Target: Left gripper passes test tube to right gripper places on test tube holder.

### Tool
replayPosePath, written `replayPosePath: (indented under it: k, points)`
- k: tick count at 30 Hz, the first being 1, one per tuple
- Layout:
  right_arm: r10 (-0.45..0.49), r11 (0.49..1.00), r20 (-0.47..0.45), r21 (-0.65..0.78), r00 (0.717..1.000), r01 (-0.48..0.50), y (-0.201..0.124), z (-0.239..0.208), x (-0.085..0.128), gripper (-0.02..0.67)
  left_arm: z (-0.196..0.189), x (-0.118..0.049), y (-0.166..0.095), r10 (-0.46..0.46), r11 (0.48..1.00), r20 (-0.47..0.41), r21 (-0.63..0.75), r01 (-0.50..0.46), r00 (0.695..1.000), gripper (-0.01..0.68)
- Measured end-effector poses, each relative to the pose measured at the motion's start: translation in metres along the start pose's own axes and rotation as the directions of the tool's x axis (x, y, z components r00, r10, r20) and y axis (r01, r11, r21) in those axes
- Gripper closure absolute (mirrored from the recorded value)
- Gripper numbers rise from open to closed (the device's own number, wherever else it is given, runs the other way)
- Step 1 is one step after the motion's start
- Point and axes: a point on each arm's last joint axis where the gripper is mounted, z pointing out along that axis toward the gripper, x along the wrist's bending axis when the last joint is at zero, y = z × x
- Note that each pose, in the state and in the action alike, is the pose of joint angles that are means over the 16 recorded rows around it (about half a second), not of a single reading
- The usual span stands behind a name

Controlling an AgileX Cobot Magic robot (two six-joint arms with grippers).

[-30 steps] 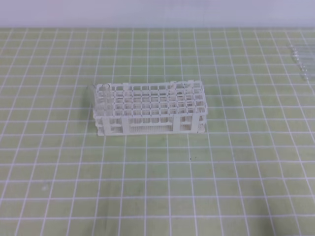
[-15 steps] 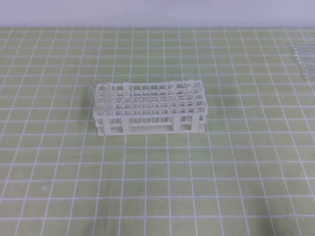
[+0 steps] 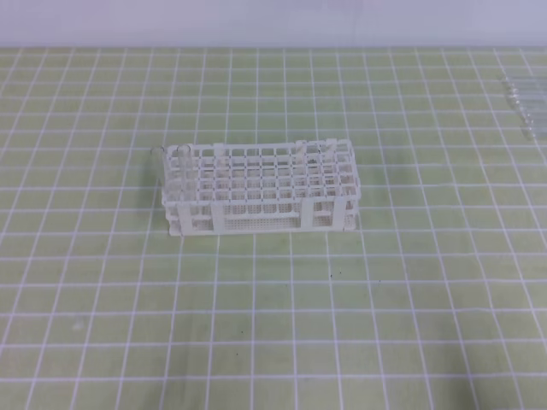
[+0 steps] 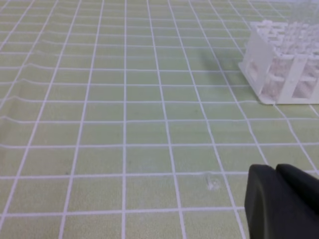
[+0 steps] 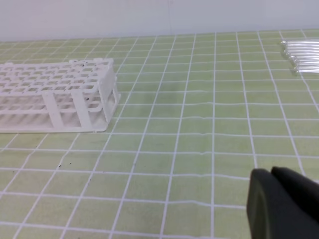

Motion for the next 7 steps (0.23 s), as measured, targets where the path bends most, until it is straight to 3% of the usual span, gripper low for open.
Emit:
replayPosePath:
  k: [7]
  points:
    - [0.000, 1.000, 0.000, 0.000, 1.000, 0.000, 0.0000, 0.0000, 0.0000, 0.664, -0.0001, -0.0001, 0.0008, 0.001, 1.000, 0.000, 0.010, -0.001, 1.000, 0.670]
